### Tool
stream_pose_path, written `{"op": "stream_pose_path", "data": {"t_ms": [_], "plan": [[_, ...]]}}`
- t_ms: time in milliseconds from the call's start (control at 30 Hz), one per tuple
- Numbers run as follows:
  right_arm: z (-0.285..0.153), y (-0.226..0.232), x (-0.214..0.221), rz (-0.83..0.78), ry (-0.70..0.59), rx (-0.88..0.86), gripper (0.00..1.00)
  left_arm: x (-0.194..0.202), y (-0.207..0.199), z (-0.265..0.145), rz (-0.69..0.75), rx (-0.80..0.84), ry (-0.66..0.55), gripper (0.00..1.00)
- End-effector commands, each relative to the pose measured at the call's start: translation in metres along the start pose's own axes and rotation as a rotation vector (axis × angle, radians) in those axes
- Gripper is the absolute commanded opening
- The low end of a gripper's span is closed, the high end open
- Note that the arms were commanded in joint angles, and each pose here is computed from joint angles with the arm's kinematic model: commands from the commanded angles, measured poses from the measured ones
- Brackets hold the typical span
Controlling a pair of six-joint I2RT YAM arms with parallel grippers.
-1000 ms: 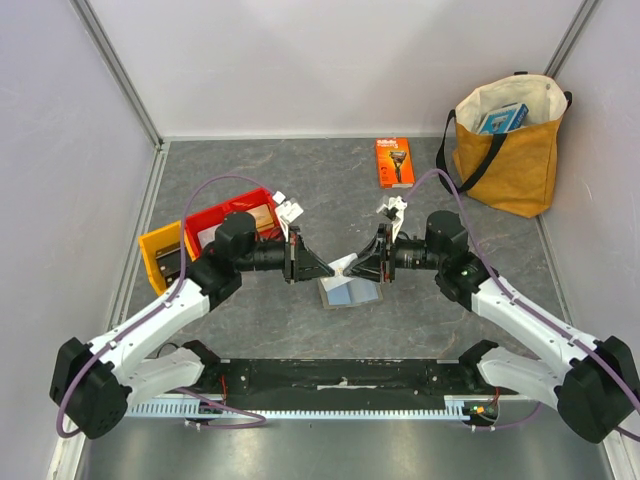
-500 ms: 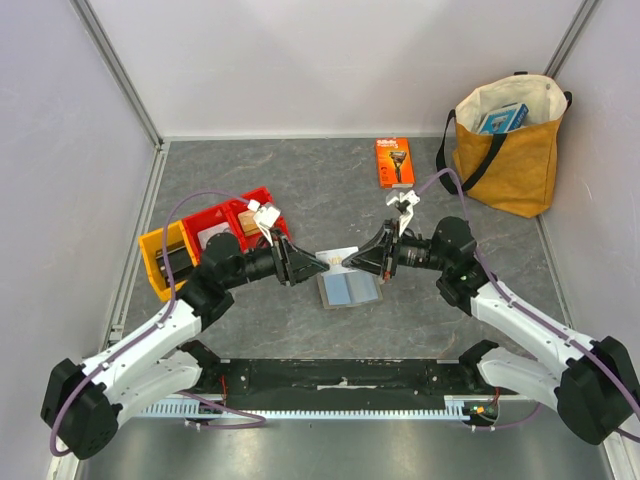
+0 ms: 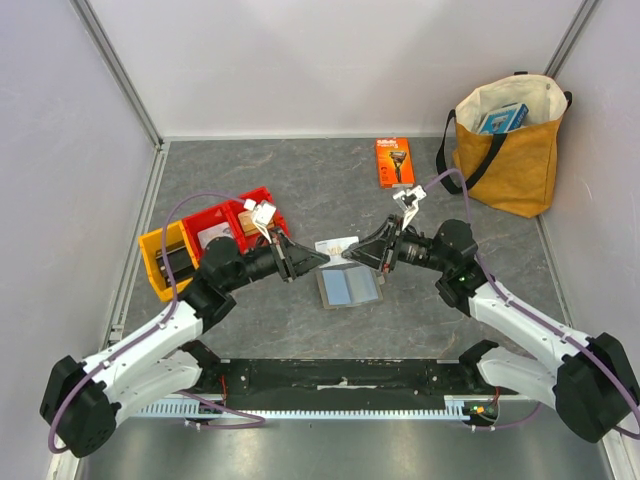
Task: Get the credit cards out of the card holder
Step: Place the credit card in the storage box.
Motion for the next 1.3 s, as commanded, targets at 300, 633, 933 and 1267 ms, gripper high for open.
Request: {"op": "stream_pose_path", "data": {"t_ms": [300, 633, 933, 1267], "plan": [[-0.022, -0.031, 0.005, -0.155, 0.081, 0.333, 0.97, -0.045, 0.063, -0.059, -0.048, -0.601, -0.257, 0.02], [-0.041, -0.043, 0.014, -0.236, 0.112, 0.462, 0.98, -0.083, 0.112, -0.151, -0.117, -1.106, -0.315, 0.02], [-0.045, -0.034, 0.014, -0.263, 0.097, 0.423, 0.98, -0.129, 0.152, -0.181, -0.194, -1.228, -0.321, 0.02], [-0.045, -0.029, 0.013, -0.273, 0.098, 0.397, 0.98, -0.155, 0.208, -0.161, -0.248, -1.194, -0.236, 0.02]]}}
Point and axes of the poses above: each gripper's point midway between its finger pads, its own z axis out along the fingers, its own y axis along the line the jaws close on, x = y × z, the point moved 5 cm from there along -z, back along the fingers, and after that the axes turned 9 degrees about -z, right-handed, at the moved point
